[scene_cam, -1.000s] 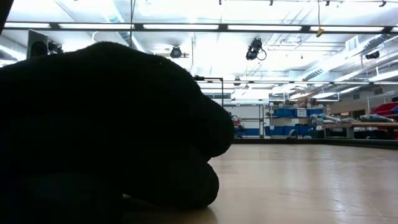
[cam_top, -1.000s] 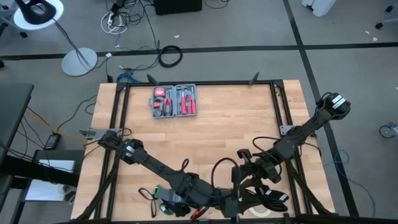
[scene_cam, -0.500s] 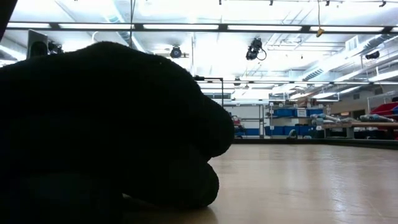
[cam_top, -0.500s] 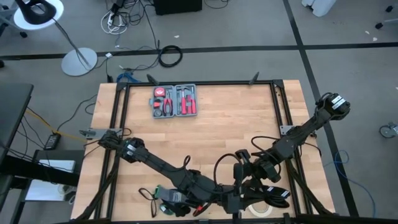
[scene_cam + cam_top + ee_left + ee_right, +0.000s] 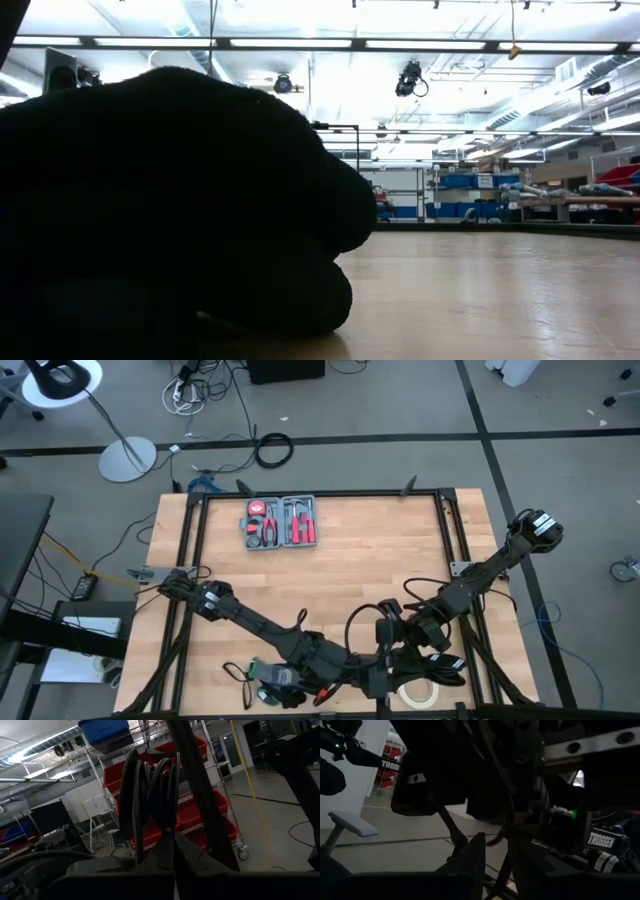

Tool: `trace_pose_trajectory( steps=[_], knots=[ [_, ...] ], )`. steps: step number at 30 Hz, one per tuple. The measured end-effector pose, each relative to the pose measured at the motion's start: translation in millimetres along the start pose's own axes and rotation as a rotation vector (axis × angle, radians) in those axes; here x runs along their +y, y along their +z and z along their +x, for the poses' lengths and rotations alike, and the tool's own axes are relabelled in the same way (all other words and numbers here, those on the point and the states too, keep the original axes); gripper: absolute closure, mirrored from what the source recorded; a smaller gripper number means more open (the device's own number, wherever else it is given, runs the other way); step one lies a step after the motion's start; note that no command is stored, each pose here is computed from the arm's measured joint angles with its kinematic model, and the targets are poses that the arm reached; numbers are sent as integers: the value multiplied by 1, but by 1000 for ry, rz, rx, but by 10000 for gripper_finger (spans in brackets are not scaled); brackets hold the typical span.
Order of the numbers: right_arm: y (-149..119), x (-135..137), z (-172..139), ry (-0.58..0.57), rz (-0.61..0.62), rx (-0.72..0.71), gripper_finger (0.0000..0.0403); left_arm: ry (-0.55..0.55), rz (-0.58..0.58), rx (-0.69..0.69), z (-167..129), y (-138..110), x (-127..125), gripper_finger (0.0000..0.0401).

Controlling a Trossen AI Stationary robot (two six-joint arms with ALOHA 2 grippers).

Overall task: Coil cords
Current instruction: Coil the black wire cable into the black spool

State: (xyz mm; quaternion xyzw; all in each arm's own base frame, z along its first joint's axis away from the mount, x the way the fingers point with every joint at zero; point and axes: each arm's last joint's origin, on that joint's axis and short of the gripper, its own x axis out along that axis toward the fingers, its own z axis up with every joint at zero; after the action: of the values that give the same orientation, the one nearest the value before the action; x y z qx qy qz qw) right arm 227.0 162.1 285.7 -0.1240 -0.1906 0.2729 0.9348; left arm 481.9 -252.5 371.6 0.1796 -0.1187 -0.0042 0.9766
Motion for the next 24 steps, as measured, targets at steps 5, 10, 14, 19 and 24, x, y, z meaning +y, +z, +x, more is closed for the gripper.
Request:
trace_pose_trajectory(
  steps=[5, 10, 14, 19, 24],
  knots=[
    [0, 0, 0, -7, 15, 3, 321, 3, -18, 5, 1, -1, 1, 401],
    [-3, -1, 0, -14, 57, 27, 321, -22, -43, -10, -2, 3, -4, 401],
    [-1, -2, 0, -7, 52, 4, 321, -33, -93, -15, -5, 7, -8, 401],
    [5, -3, 0, -7, 51, -63, 321, -14, -116, -8, -6, 8, -9, 401],
    [7, 1, 0, 2, 36, -65, 321, 28, -137, -1, -7, 10, -8, 401]
  ],
)
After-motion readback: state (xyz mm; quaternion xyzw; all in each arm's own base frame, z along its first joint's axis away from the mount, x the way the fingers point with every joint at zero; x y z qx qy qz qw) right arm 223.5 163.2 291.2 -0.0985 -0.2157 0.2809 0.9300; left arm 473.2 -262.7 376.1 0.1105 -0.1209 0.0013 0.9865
